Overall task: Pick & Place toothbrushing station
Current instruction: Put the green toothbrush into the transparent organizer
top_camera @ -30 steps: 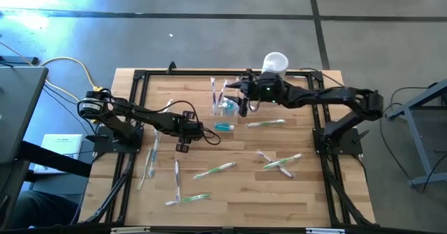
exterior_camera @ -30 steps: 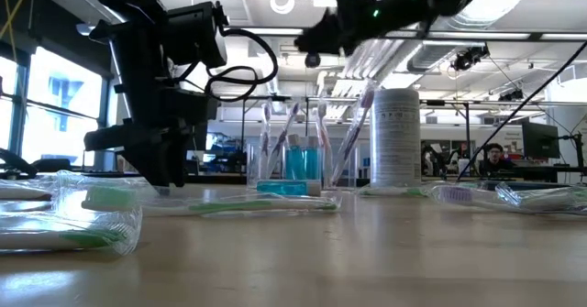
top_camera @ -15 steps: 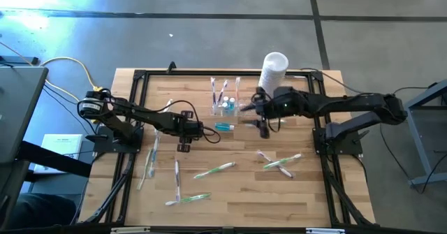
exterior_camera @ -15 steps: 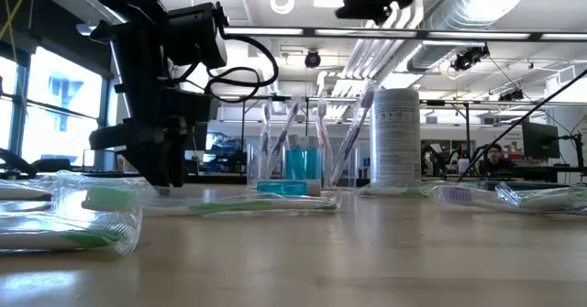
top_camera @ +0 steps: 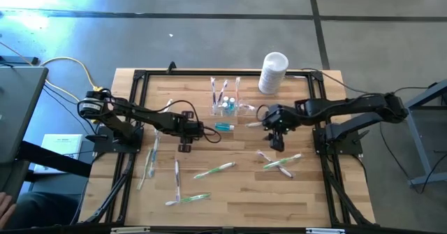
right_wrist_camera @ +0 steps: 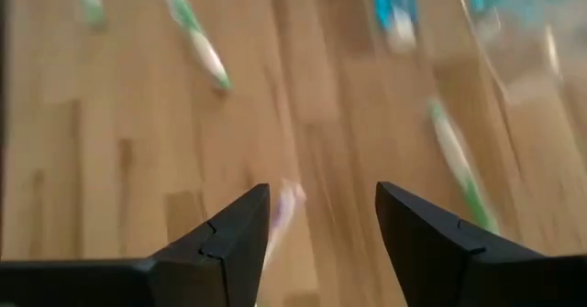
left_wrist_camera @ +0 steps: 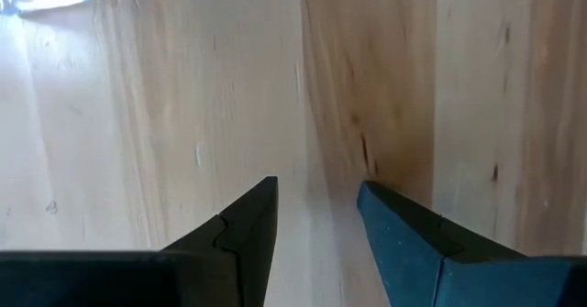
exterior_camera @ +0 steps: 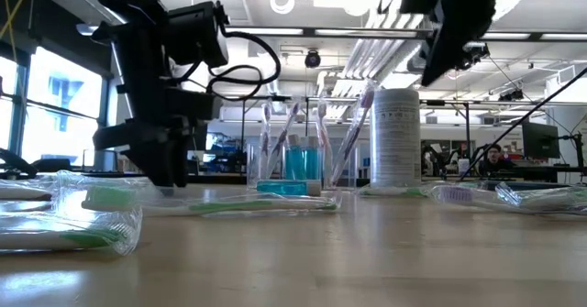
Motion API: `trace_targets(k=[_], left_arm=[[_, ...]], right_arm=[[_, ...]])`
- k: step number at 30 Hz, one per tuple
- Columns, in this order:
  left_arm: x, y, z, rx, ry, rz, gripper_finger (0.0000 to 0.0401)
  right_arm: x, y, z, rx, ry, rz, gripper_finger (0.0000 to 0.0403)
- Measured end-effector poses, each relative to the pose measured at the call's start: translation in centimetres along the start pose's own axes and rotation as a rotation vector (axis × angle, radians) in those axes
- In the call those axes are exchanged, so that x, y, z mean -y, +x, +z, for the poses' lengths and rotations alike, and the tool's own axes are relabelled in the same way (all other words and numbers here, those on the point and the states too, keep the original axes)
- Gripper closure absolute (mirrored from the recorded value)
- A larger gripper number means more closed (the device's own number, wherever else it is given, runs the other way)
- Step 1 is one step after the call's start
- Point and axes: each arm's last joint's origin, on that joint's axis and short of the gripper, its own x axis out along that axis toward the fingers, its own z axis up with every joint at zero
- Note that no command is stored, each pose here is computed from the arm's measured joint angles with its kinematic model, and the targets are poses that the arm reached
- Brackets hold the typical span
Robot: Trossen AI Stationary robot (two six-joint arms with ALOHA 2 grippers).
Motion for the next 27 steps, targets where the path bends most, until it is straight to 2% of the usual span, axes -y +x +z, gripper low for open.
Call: trace_targets(k=[2, 5, 8, 10, 17, 21, 27], left_arm=[[0.0, 0.0, 0.1, 0.012, -0.003, -0.003, 0.024], [0.0, 0.0, 0.3, 0.028, -0.007, -0.003, 0.024], [0.0, 0.0, 0.4, 0.04, -0.01, -0.004, 0.024], [0.0, 0.0, 0.5, 0.048, -0.012, -0.004, 0.024], [0.0, 0.0, 0.6, 0.059, -0.016, -0.004, 0.024], [0.0, 0.0, 0.6, 0.062, -0.016, -0.003, 0.024], [0.0, 0.0, 0.8, 0.077, -0.017, -0.003, 0.024]], right_arm=[[0.3, 0.0, -0.5, -0.042, 0.07, -0.065, 0.0211], [0.9, -0.1, -1.1, -0.067, 0.142, -0.223, 0.0211], [1.5, -0.3, -1.5, -0.055, 0.157, -0.4, 0.0211], [1.7, -0.5, -1.7, -0.053, 0.152, -0.466, 0.0211], [1.9, -0.1, -2.0, -0.084, 0.05, -0.471, 0.0227], [2.7, 1.4, -3.2, -0.122, 0.017, -0.453, 0.024], [4.3, 3.9, -4.6, -0.089, -0.026, -0.444, 0.0244]])
